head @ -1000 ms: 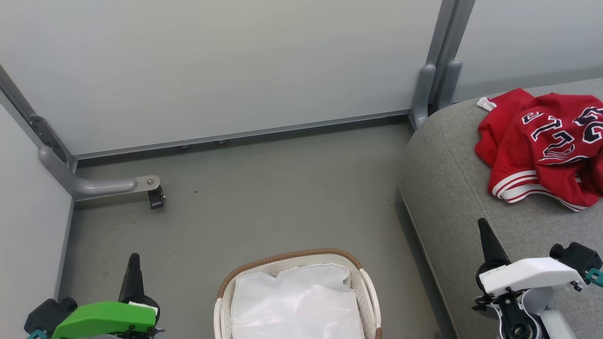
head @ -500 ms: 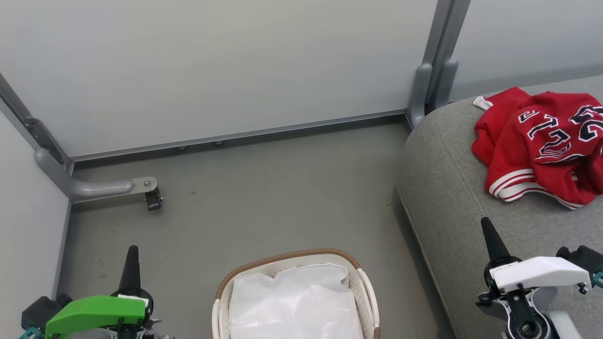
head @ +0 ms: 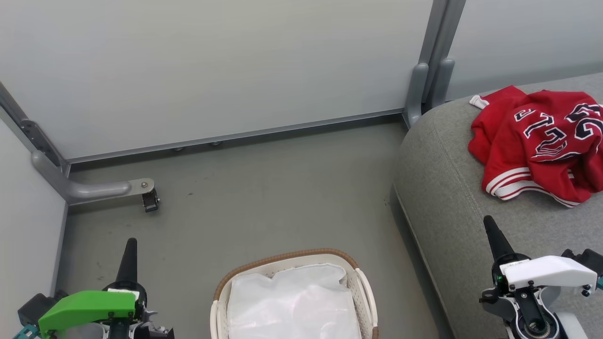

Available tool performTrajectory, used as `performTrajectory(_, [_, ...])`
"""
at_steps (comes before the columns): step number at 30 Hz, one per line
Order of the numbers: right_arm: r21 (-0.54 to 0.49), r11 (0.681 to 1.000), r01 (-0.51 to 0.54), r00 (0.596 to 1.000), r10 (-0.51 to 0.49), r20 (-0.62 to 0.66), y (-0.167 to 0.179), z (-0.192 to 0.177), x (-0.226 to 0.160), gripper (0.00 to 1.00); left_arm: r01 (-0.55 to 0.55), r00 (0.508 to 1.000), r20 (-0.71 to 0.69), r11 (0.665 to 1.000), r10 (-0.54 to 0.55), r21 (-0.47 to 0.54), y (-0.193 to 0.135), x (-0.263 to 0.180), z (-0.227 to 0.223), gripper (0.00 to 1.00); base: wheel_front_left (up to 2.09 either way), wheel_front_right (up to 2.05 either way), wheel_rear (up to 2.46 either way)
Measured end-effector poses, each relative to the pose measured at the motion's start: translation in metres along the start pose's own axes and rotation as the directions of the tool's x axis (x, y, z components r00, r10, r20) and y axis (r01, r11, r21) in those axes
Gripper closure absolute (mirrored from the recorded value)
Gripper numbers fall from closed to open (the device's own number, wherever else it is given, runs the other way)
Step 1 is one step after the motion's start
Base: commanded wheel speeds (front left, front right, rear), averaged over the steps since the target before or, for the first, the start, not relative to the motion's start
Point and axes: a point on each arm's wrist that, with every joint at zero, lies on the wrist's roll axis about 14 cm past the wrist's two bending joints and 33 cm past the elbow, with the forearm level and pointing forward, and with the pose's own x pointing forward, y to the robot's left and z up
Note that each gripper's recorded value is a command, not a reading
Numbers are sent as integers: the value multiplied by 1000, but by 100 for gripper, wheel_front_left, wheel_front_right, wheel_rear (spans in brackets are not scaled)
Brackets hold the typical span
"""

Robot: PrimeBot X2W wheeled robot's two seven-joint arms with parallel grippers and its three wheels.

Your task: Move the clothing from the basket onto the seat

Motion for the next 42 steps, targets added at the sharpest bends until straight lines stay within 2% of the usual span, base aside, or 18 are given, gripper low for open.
performTrajectory(18, [146, 989, -13, 1000, 11, 13, 2, 8, -2, 100, 42, 999, -15, 991, -44, -129, -12, 6, -1, 100, 0, 0, 0])
performTrajectory(42, [302, 952, -42, 999, 33, 34, 5, 19, -5, 100, 95, 994, -22, 958, -105, -270, -28, 15, 0, 100, 0, 0, 0])
